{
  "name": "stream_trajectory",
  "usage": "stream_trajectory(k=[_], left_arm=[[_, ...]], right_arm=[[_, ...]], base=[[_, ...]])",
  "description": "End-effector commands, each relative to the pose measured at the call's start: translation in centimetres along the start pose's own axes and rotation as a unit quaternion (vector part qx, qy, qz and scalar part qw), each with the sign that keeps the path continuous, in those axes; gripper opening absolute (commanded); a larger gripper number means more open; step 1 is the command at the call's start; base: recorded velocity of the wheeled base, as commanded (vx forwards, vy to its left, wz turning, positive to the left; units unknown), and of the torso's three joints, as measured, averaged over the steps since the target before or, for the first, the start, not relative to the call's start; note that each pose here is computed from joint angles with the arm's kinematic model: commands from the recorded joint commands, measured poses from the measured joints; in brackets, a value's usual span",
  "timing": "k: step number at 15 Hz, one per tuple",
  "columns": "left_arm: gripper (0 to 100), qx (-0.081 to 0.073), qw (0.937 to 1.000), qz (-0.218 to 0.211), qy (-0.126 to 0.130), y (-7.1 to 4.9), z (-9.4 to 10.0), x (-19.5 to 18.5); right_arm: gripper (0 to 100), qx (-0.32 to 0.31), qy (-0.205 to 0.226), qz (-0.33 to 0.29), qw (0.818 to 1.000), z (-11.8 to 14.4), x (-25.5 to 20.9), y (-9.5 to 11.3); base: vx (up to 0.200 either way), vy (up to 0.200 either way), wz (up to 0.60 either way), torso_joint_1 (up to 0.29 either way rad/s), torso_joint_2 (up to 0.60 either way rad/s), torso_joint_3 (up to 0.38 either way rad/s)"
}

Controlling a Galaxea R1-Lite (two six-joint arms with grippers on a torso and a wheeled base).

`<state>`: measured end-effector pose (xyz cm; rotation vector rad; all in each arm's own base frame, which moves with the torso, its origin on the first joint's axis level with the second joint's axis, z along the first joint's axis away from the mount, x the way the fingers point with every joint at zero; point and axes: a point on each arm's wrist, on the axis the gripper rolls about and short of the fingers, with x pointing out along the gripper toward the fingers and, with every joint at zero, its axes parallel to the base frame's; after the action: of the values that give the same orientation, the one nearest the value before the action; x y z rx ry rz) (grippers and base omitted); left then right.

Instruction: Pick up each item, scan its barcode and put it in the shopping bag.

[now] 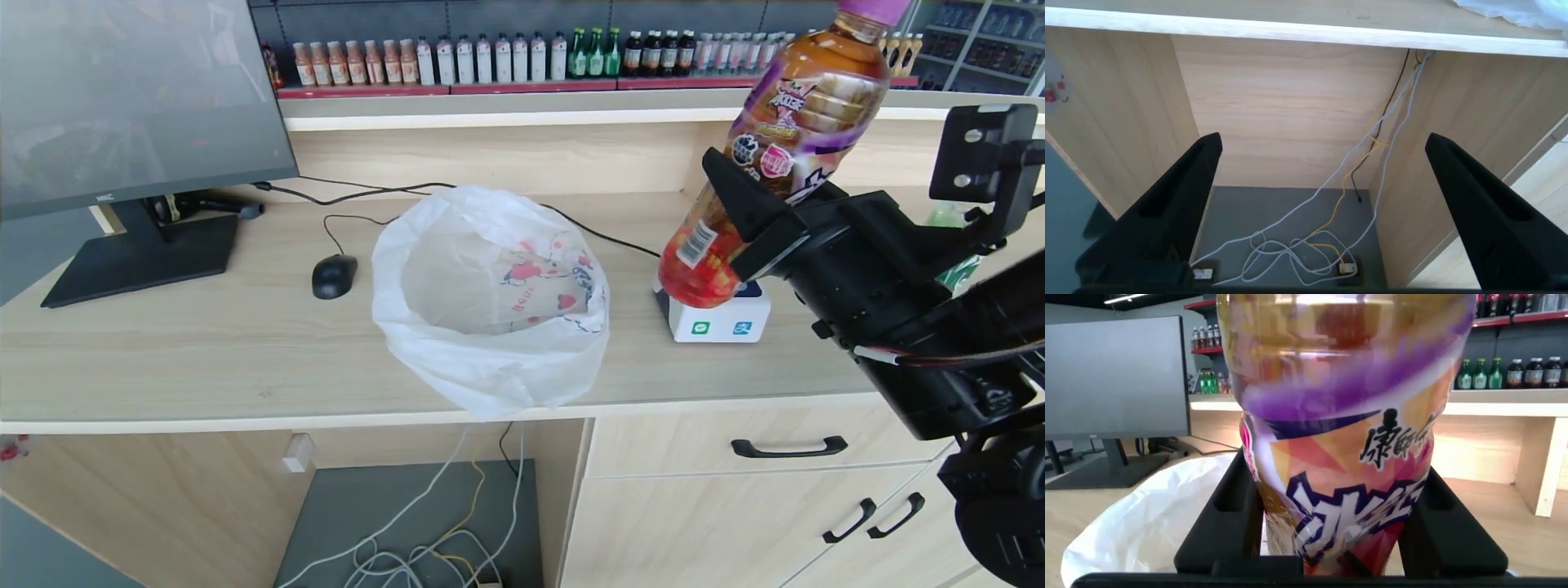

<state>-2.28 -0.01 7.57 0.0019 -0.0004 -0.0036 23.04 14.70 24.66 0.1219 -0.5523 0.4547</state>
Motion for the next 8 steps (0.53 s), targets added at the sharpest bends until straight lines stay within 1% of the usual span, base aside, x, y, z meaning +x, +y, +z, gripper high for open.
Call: stream_trajectory(k=[1, 7, 8], left_arm=[[100, 0.0, 1.0, 0.0, -0.001, 0.0, 0.02, -0.01], [100, 0.001, 1.0, 0.0, 0.0, 0.0, -0.02, 0.0], [100, 0.001, 1.0, 0.0, -0.001, 0.0, 0.02, -0.01]], right_arm=[[0, -0.002, 0.002, -0.002, 1.0, -0.12, -0.06, -0.13], [0, -0.005, 0.009, -0.003, 1.0, -0.68, 0.11, -0.2], [0, -0.006, 0.007, -0.005, 1.0, -0.55, 0.13, -0.34]], base=[[0.0, 0.2, 0.0, -0.002, 0.0, 0.002], [0.0, 0.2, 0.0, 0.002, 0.0, 0.003], [0.0, 0.0, 0.0, 0.0, 0.0, 0.0]])
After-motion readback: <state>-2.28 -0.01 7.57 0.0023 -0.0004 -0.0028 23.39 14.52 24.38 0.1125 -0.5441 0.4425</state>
